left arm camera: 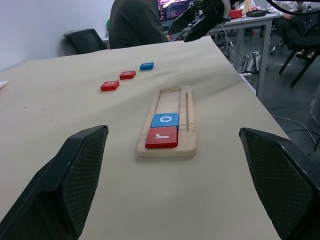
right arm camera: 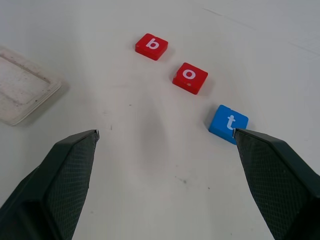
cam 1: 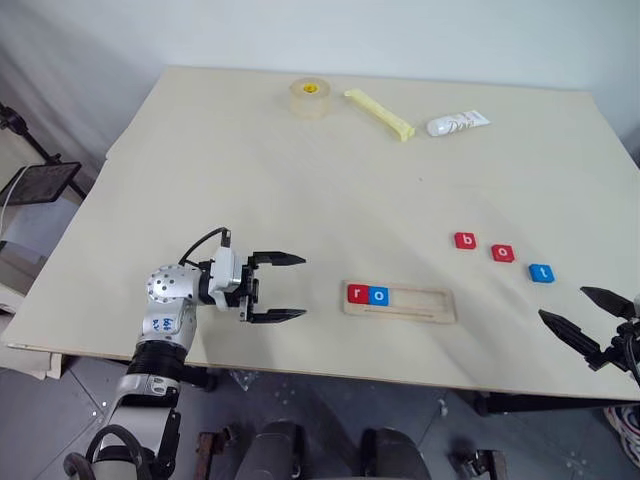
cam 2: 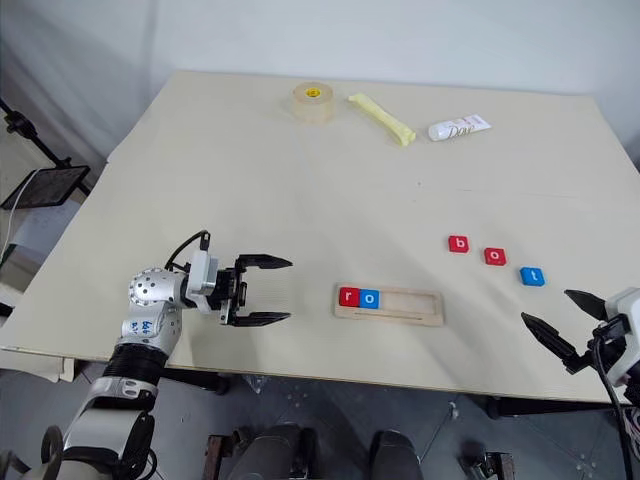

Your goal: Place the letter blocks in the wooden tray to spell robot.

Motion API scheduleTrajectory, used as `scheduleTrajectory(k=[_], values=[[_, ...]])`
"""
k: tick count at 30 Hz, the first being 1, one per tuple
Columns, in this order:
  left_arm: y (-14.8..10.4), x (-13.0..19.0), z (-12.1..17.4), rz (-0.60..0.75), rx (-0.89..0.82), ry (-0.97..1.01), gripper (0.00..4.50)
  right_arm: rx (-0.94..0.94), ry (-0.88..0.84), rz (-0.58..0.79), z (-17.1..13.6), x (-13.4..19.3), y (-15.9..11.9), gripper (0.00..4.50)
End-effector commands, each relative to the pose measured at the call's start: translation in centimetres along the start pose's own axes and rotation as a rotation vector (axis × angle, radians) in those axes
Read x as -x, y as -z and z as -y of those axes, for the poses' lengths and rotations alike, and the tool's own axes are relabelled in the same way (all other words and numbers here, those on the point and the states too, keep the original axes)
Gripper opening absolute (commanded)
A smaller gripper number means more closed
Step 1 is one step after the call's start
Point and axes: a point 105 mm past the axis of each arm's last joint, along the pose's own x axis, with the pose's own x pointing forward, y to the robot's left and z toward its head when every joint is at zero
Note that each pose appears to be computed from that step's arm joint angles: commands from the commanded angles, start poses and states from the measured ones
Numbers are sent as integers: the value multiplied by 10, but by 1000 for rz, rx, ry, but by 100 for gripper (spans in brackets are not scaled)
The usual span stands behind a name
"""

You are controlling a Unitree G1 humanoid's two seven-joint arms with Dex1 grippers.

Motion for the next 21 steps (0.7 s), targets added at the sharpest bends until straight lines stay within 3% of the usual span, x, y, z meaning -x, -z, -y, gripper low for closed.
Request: scheduleTrajectory(k=[1,11,17,21], values=[[-6,-2,-2,28,-28,1,446,27,17,24,6,5,-12,450],[-5,-4,2,38,-25,12,446,27,0,31,4,-4,-16,450],[-6,-7,4,49,-25,8,446,26,27,60,-1,-54,-46,450],[-6,-11,7,69,-25,3,446,-36,75,2,-3,-91,-51,450]])
